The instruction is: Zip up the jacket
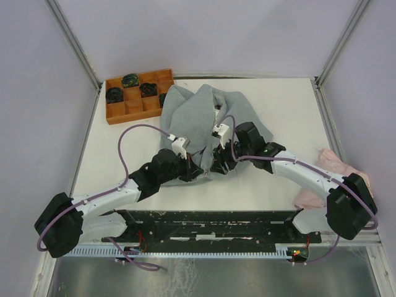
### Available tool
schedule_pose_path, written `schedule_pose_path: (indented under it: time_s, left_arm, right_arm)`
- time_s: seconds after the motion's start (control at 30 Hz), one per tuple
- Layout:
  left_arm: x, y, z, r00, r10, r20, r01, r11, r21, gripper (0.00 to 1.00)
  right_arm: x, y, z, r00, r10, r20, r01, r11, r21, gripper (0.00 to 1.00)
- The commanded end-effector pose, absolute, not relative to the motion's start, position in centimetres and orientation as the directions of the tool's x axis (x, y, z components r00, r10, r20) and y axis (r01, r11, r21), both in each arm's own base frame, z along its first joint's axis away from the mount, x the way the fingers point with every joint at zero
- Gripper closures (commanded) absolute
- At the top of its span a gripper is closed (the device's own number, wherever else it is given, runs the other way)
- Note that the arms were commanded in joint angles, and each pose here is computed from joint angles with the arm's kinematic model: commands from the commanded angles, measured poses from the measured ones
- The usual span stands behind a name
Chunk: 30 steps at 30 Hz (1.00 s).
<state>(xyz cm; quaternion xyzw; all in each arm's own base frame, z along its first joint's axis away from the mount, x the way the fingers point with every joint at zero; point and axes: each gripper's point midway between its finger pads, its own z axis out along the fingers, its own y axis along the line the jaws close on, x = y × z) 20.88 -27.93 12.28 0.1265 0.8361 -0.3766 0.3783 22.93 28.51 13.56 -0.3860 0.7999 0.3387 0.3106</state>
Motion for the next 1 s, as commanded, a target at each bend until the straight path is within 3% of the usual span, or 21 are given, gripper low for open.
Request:
schedule_pose_path:
  time_s: [0.0, 0.2, 0.3, 0.57, 0.8, 0.97]
  left_arm:
    - [20.8, -28.0, 14.1, -0.656, -0.102, -0.748, 0.519, 0.659, -0.545, 0.97]
    - [20.7, -27.4, 14.6, -0.640, -0.094, -0.762, 0.524, 0.672, -0.523, 0.97]
    - [20.7, -27.4, 14.6, -0.641, -0.082, -0.763, 0.528, 0.675, -0.516, 0.97]
    - [20.6, -27.3, 15.2, -0.642, -0.081, -0.762, 0.526, 0.677, -0.515, 0.97]
    - [20.8, -26.9, 15.0, -0.651, -0.100, -0.752, 0.495, 0.696, -0.521, 0.97]
    - [21.1, -26.3, 14.6, -0.665, -0.117, -0.737, 0.448, 0.728, -0.519, 0.97]
  right_arm:
    - [23.2, 29.4, 15.0, -0.372, -0.383, -0.846, -0.897, 0.381, 0.222, 0.39]
    - [23.8, 29.4, 15.5, -0.190, -0.374, -0.908, -0.943, 0.326, 0.063, 0.46]
    - [23.3, 29.9, 15.2, -0.104, -0.401, -0.910, -0.967, 0.255, -0.003, 0.61]
    - [21.9, 31.5, 14.0, 0.029, -0.443, -0.896, -0.988, 0.124, -0.093, 0.76]
    - [21.7, 31.4, 12.7, 0.027, -0.480, -0.877, -0.987, 0.125, -0.099, 0.76]
    - [21.7, 31.2, 12.7, 0.015, -0.479, -0.878, -0.983, 0.155, -0.102, 0.69]
